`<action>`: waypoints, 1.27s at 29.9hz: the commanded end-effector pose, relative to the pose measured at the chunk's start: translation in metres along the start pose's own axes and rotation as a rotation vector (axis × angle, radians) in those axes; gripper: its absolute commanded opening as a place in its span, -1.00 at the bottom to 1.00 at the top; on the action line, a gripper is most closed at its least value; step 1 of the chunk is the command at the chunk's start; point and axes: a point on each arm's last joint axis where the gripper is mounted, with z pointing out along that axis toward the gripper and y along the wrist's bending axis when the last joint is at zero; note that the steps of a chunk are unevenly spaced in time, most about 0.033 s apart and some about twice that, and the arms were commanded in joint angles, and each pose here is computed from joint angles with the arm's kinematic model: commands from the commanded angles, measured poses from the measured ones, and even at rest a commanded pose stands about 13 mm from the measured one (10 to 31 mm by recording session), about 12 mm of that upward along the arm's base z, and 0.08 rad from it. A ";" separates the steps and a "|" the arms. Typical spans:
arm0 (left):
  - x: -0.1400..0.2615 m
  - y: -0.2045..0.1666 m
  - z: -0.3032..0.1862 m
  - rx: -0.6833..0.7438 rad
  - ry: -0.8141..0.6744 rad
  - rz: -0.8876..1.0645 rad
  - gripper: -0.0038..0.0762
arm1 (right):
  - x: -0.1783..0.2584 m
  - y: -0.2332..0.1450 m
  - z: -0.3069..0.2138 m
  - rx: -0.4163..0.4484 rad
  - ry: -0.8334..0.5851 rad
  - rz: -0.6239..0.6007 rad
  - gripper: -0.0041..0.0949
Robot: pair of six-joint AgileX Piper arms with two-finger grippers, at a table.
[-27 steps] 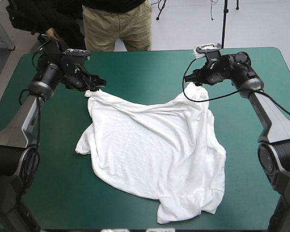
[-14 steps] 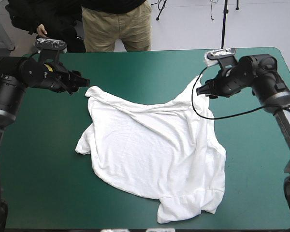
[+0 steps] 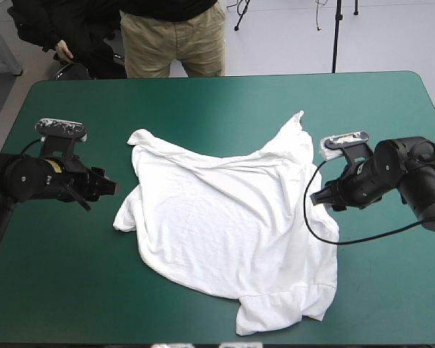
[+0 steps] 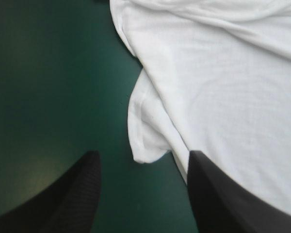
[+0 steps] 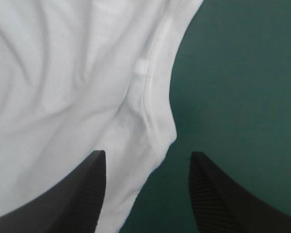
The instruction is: Fold the cloth
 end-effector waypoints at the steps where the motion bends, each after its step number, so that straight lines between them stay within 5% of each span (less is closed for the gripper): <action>1: 0.005 -0.002 -0.005 0.010 -0.046 -0.008 0.05 | 0.013 -0.001 0.004 0.003 -0.001 0.010 0.06; 22: 0.006 -0.004 -0.002 0.035 -0.050 -0.023 0.05 | 0.039 -0.006 0.091 0.002 0.134 0.046 0.01; 26: 0.006 -0.004 -0.002 0.035 -0.052 -0.023 0.05 | 0.039 -0.006 0.100 -0.005 0.162 0.052 -0.23; 31: 0.005 -0.004 -0.002 0.035 -0.065 -0.024 0.05 | 0.039 -0.005 0.102 -0.019 0.170 0.060 -0.94; 38: 0.005 -0.004 -0.002 0.035 -0.060 -0.019 0.05 | 0.039 -0.019 0.095 0.136 0.150 0.140 -0.95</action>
